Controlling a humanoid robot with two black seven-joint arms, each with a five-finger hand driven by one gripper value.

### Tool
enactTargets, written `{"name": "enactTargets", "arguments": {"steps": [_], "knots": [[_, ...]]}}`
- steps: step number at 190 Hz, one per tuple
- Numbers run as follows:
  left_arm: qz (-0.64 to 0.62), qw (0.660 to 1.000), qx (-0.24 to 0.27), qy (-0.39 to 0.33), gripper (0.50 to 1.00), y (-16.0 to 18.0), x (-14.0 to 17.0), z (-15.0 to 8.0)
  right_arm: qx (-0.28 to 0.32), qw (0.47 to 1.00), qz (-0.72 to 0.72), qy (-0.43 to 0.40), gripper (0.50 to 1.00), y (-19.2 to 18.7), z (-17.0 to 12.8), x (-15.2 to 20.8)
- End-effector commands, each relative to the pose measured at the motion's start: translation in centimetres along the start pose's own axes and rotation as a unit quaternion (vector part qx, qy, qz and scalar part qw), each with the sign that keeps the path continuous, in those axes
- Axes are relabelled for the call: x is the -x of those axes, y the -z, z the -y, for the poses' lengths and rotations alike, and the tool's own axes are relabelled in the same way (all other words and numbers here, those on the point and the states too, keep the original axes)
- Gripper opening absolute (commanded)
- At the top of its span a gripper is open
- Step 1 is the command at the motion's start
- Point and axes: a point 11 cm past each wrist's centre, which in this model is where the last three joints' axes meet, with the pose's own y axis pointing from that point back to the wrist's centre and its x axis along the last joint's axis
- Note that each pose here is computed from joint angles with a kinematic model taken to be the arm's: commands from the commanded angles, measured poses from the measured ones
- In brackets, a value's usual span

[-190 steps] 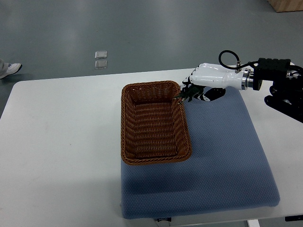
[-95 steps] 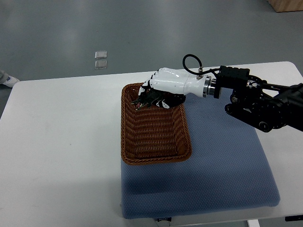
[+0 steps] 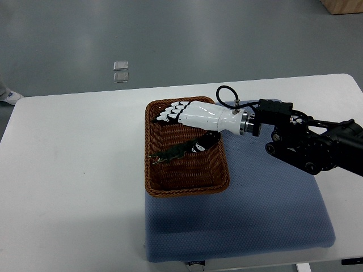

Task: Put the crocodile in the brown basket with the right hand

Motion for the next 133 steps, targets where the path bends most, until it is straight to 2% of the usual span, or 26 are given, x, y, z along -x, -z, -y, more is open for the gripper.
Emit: {"name": "enactTargets", "arguments": {"steps": [1, 37, 66, 90, 133], "knots": [[0.000, 1.000, 0.000, 0.000, 1.000, 0.0, 0.0, 0.0, 0.011, 1.000, 0.016, -0.022, 0.924, -0.6, -0.4, -1.3], [0.000, 1.000, 0.000, 0.000, 1.000, 0.0, 0.0, 0.0, 0.029, 0.991, 0.129, -0.029, 0.930, -2.1, -1.9, -3.1], [0.000, 1.000, 0.001, 0.001, 1.000, 0.0, 0.0, 0.0, 0.036, 0.967, 0.242, -0.075, 0.930, -3.5, -3.7, -5.4], [0.000, 1.000, 0.000, 0.000, 1.000, 0.0, 0.0, 0.0, 0.044, 0.925, 0.352, -0.132, 0.930, -5.3, -5.1, -5.9], [0.000, 1.000, 0.000, -0.001, 1.000, 0.0, -0.1, 0.0, 0.098, 0.819, 0.527, -0.206, 0.930, -10.3, -10.1, -6.0]]}}
